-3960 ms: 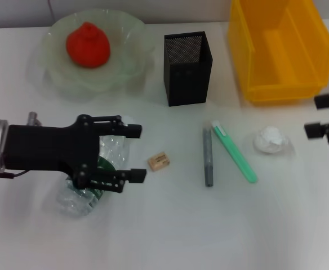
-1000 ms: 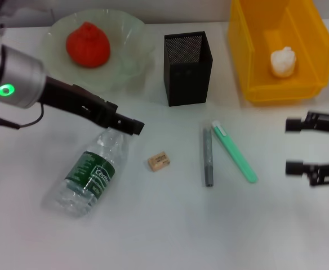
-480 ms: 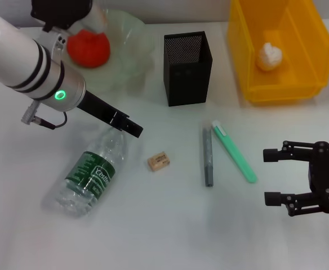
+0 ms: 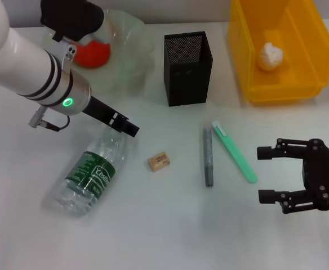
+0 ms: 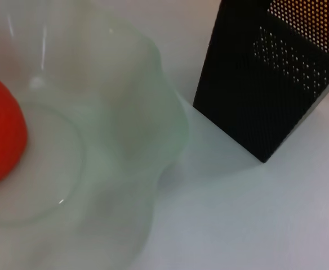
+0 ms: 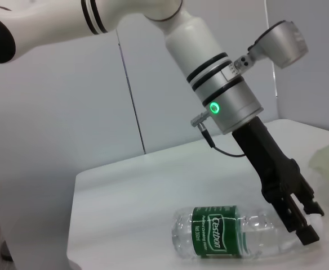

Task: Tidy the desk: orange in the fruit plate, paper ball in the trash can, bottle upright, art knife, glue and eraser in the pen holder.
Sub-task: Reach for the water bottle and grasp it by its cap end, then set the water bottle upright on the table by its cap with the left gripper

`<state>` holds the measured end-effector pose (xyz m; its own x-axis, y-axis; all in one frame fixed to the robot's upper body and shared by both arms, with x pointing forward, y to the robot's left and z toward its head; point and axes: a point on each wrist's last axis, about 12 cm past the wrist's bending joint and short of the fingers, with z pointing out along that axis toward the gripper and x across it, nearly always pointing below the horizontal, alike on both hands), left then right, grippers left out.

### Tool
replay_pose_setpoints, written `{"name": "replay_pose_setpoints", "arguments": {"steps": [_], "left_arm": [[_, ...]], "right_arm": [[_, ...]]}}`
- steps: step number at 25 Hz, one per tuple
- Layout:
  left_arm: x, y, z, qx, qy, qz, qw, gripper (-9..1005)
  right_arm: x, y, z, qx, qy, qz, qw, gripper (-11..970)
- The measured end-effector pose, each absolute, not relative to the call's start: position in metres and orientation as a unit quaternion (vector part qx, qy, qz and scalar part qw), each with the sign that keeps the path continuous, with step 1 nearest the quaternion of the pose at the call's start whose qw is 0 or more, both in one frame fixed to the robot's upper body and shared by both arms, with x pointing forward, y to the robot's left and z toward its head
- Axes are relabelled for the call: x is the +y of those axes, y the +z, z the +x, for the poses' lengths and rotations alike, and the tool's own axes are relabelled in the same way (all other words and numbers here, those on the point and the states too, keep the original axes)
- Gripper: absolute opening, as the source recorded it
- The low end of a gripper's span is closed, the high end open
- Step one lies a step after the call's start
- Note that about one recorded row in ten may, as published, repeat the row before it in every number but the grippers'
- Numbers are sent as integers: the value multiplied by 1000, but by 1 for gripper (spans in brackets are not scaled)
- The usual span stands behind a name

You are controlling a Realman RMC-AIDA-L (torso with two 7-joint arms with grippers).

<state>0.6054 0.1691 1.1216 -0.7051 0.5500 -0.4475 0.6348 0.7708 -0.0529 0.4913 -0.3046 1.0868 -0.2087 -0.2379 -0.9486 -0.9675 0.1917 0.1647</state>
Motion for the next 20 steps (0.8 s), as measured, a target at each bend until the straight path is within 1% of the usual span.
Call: {"name": "replay_pose_setpoints", "arguments": {"steps": [5,11,14,18,20], "left_arm": [[162,1115,601,912,-92,347,201,819],[158,1113,596,904,-80,370,198,639],[159,1116,594,900,-81,375,205,435],[165,1120,587,895,-89,383,212,435],[172,1125,580,888,-125,386,214,435]], "right_arm": [[-305,1089,494,647,431,-467,421,839],[-304,1092,499,646,430,-472,418,839],[-303,1093,501,647,430,-473,416,839],[-304,1092,502,651,426,-470,417,839],[-304,1092,502,652,424,-469,418,839]]}}
